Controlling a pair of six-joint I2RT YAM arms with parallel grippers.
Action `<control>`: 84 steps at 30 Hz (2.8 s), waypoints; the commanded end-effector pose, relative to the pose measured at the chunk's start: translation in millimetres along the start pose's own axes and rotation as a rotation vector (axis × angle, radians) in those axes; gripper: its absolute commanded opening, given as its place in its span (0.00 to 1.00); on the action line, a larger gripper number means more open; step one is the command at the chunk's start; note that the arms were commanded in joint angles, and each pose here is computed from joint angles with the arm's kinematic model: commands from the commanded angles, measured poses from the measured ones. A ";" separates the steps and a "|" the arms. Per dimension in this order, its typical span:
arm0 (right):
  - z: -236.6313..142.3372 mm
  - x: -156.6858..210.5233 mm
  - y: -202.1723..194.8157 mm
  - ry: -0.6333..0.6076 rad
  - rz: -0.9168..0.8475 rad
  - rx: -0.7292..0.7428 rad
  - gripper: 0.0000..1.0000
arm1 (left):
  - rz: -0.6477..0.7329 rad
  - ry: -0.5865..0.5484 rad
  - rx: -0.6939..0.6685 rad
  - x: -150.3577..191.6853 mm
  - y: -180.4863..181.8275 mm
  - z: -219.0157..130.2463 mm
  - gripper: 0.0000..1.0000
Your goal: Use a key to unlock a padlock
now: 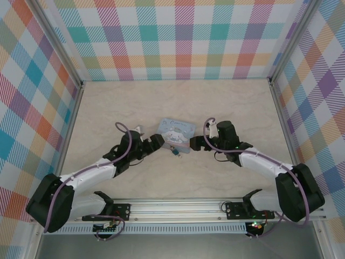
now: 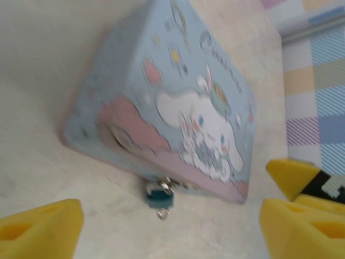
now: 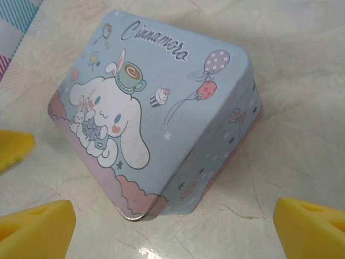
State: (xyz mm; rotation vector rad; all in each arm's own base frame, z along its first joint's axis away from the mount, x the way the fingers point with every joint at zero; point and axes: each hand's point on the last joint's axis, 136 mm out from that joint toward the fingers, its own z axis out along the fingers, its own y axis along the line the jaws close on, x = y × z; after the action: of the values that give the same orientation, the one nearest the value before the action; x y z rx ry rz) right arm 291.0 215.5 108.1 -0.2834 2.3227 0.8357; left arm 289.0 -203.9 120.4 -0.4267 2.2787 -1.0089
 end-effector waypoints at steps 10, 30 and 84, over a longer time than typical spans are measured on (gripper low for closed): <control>43.6 -27.5 27.0 0.087 0.121 -0.169 1.00 | -0.005 0.039 0.036 -51.4 0.4 27.3 0.99; 85.4 -99.0 37.9 -0.054 -0.154 -0.207 1.00 | 0.108 -0.057 -0.060 -69.7 -9.9 -22.6 1.00; 128.4 43.4 62.9 0.082 -0.382 -0.280 0.38 | 0.086 0.160 -0.059 -96.3 62.5 94.2 1.00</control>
State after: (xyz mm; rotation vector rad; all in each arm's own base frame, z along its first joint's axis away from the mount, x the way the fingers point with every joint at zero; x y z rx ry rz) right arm 298.5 334.2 28.3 -0.8573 2.1710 0.9023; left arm 427.9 -170.4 67.6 -0.2530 2.4402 -0.9671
